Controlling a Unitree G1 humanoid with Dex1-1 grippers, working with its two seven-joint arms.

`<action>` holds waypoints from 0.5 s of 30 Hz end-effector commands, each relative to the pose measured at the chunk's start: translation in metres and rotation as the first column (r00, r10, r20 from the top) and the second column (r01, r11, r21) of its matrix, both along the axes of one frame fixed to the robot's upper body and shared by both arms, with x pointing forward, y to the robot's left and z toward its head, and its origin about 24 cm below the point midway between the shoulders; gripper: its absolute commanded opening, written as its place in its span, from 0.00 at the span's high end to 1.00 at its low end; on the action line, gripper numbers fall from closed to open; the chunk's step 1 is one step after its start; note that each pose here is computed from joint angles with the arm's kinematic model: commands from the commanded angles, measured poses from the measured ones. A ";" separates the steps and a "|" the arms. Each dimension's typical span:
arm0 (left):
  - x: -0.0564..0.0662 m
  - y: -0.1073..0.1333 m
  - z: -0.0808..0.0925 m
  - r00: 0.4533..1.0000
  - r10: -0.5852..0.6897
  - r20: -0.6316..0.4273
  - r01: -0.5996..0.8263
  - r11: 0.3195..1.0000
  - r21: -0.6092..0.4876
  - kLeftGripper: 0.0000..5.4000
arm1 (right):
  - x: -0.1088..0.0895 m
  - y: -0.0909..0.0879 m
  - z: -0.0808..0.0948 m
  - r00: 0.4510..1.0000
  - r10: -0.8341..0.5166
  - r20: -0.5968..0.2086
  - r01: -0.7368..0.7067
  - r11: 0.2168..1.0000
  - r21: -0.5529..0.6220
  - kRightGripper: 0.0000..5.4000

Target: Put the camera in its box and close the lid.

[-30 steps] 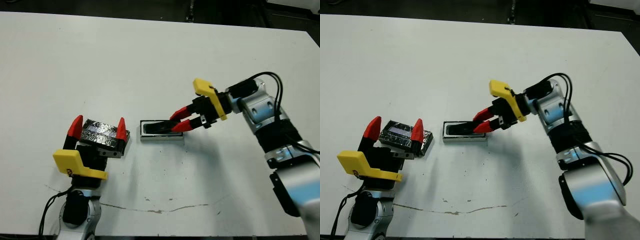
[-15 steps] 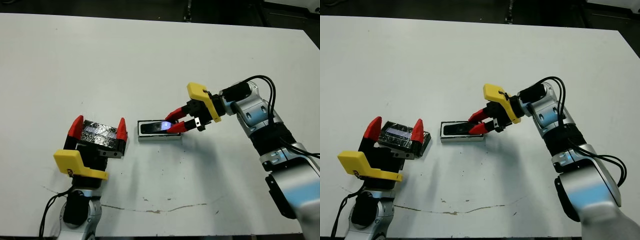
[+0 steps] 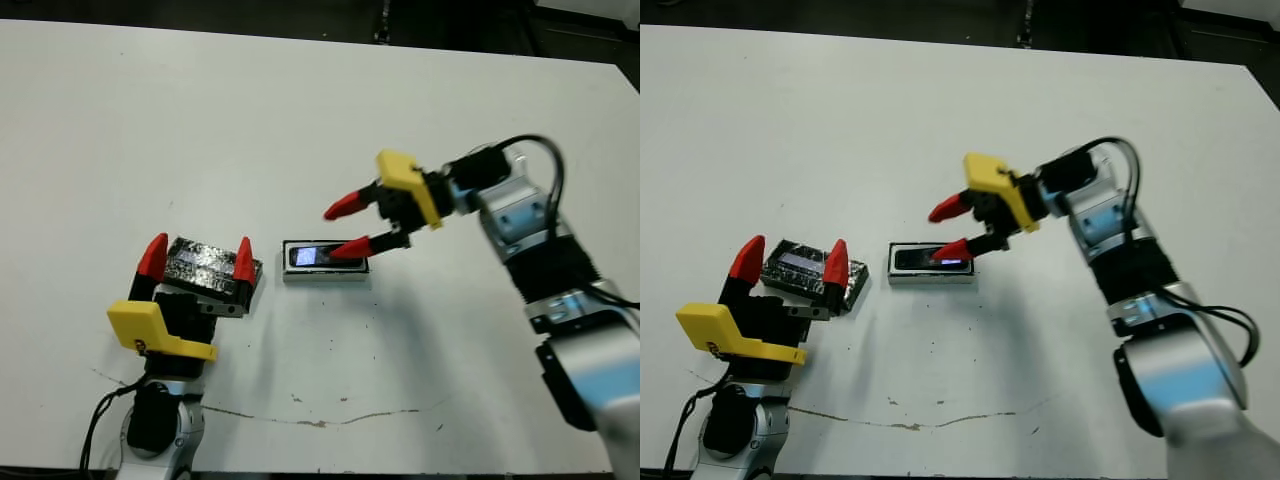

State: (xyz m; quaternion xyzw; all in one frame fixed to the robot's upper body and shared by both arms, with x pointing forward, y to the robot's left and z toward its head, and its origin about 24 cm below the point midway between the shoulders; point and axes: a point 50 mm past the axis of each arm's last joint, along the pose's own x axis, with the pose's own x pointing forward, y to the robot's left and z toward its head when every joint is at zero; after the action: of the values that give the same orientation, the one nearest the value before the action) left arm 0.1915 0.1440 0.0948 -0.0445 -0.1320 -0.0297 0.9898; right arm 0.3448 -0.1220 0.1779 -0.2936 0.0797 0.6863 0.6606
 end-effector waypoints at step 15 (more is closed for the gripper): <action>-0.002 0.000 -0.003 0.999 0.008 -0.035 -0.008 1.000 -0.003 0.00 | -0.030 -0.043 0.036 0.854 -0.514 0.081 0.436 0.792 0.428 0.00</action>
State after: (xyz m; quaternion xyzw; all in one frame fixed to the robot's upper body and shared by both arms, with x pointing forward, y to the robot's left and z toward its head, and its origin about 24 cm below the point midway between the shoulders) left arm 0.1916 0.1438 0.0943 -0.0468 -0.1265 -0.0301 0.9904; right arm 0.3191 -0.1634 0.2258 -0.2022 -0.0558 0.4985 0.8411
